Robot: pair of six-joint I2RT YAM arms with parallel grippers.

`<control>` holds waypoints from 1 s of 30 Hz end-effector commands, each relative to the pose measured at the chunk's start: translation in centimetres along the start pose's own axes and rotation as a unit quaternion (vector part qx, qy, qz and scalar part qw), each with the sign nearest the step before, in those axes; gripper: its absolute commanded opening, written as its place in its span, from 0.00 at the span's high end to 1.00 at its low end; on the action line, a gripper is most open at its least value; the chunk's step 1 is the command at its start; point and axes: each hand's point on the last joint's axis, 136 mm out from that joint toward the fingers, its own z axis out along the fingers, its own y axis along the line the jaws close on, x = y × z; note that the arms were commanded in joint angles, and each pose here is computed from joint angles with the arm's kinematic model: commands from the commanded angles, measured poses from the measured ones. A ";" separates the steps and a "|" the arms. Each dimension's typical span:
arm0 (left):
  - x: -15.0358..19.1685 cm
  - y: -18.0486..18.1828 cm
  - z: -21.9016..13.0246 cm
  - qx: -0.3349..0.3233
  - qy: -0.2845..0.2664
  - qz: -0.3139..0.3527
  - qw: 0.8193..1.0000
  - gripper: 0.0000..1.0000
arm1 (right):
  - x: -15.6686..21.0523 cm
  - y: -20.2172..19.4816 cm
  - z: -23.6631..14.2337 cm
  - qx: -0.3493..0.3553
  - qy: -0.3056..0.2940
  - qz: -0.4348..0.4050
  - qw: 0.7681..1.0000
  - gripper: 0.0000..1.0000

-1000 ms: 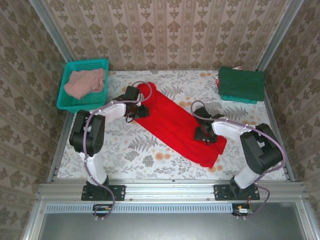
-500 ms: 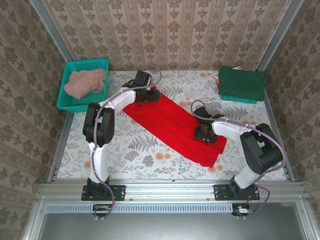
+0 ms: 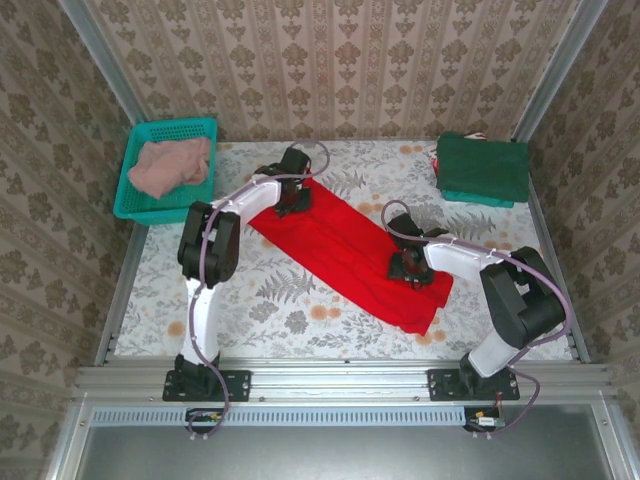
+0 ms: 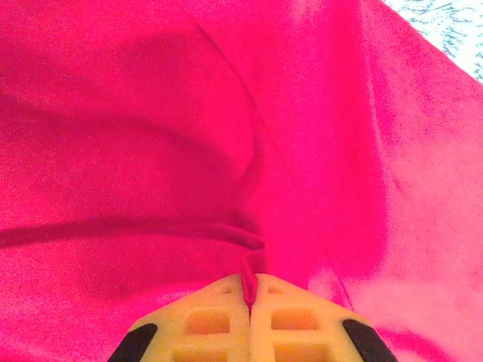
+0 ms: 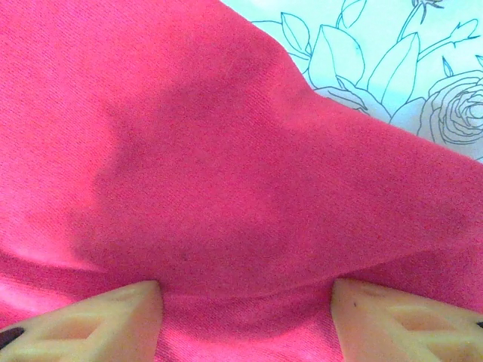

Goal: Fold and stack the t-shirts

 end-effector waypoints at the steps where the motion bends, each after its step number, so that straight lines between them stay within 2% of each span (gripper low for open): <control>1: 0.6 0.5 -5.1 -0.058 -0.019 -0.015 0.998 0.94 | 0.1 -0.5 0.1 0.004 -0.004 0.002 1.000 0.37; 5: 4.0 -0.1 -4.9 -0.054 0.007 -0.058 0.997 0.93 | 0.0 -0.4 0.2 0.003 -0.006 -0.001 1.000 0.37; 8: 6.5 -0.4 -3.9 -0.042 0.027 -0.087 0.995 0.87 | 0.0 -0.1 0.2 -0.004 -0.002 -0.010 1.000 0.37; 11: 8.5 -0.5 -3.7 -0.040 0.029 -0.105 0.993 0.85 | 0.1 0.3 0.2 -0.010 0.004 -0.025 1.000 0.37; 15: 10.3 0.1 -4.6 -0.051 0.024 -0.118 0.991 0.67 | 0.1 0.4 0.3 -0.010 0.009 -0.041 0.999 0.37; 17: 10.5 0.8 -5.6 -0.059 0.018 -0.120 0.991 0.61 | 0.2 0.4 0.3 -0.012 0.010 -0.044 0.999 0.37; 19: 10.3 1.6 -6.8 -0.069 0.007 -0.117 0.991 0.60 | 0.2 0.3 0.3 -0.013 0.006 -0.041 0.999 0.37; 24: 6.5 2.9 -9.8 -0.076 -0.053 -0.096 0.991 0.41 | 0.1 0.6 0.2 -0.022 0.001 -0.032 0.999 0.37; 27: 3.2 2.9 -9.0 -0.078 -0.072 -0.070 0.992 0.36 | 0.0 0.6 0.2 -0.022 -0.001 -0.028 0.999 0.37; 30: 0.9 2.7 -6.4 -0.076 -0.049 -0.067 0.994 0.34 | 0.0 0.5 0.2 -0.019 -0.001 -0.027 0.999 0.37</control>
